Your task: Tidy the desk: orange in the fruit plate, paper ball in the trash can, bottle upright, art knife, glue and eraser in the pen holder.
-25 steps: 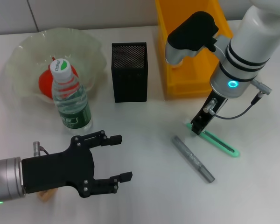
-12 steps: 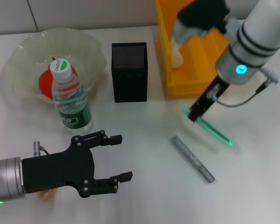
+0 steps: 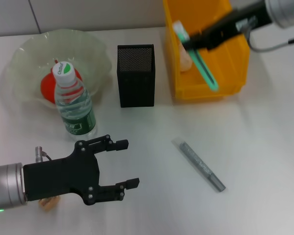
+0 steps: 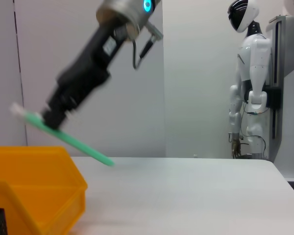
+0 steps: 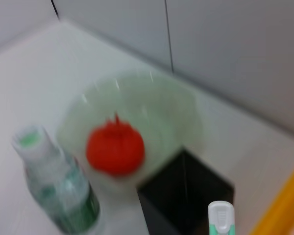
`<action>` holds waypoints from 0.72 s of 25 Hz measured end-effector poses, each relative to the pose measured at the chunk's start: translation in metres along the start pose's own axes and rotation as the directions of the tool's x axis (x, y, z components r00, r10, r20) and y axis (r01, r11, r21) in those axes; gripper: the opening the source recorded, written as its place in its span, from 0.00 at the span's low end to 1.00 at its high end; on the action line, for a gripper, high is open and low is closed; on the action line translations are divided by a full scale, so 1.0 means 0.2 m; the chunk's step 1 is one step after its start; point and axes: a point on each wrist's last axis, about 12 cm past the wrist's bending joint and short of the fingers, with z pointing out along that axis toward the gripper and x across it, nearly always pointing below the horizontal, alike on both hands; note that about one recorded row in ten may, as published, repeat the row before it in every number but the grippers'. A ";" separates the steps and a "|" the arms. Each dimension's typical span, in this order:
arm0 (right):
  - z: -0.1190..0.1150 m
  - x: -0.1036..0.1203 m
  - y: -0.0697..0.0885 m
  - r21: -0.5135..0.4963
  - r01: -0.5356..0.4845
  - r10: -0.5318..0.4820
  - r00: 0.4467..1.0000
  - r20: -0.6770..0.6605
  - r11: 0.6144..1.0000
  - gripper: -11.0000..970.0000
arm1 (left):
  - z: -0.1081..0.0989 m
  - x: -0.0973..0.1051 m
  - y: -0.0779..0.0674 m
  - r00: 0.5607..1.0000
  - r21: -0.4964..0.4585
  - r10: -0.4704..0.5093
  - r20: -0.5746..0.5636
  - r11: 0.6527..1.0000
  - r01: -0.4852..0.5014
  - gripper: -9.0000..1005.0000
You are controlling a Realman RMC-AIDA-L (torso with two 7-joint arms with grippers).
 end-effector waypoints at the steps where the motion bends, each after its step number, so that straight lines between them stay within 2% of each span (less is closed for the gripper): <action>1: -0.03 -0.01 0.00 -0.003 0.037 -0.037 0.995 0.094 0.999 0.17 | 0.00 0.00 0.00 1.000 0.000 0.000 0.000 1.000 0.000 0.78; 2: -0.03 -0.01 0.00 -0.003 0.037 -0.037 0.995 0.094 0.999 0.17 | 0.00 0.00 0.00 1.000 0.000 0.000 0.000 1.000 0.000 0.78; 5: -0.05 -0.01 0.00 -0.010 0.102 -0.097 0.972 0.213 0.995 0.17 | 0.01 -0.01 0.01 1.000 0.004 0.003 0.001 1.000 -0.003 0.78; 6: -0.04 -0.01 -0.01 -0.011 0.146 -0.136 0.947 0.291 0.989 0.18 | 0.01 -0.01 0.01 1.000 0.004 0.003 0.001 1.000 -0.003 0.78; 8: -0.04 -0.01 -0.01 -0.015 0.160 -0.146 0.936 0.321 0.987 0.18 | 0.01 -0.01 0.01 1.000 0.004 0.002 0.002 1.000 -0.002 0.78; 9: -0.01 0.00 -0.02 -0.029 0.191 -0.166 0.907 0.387 0.981 0.18 | 0.01 -0.01 0.01 1.000 0.000 0.001 0.002 1.000 -0.001 0.78; 14: 0.06 0.05 -0.05 -0.053 0.252 -0.187 0.828 0.528 0.966 0.17 | 0.01 0.00 0.01 1.000 -0.003 -0.010 0.005 1.000 0.010 0.78; 18: 0.12 0.10 -0.09 -0.045 0.257 -0.184 0.793 0.581 0.965 0.17 | 0.01 0.00 0.01 1.000 -0.008 -0.011 0.003 1.000 0.011 0.78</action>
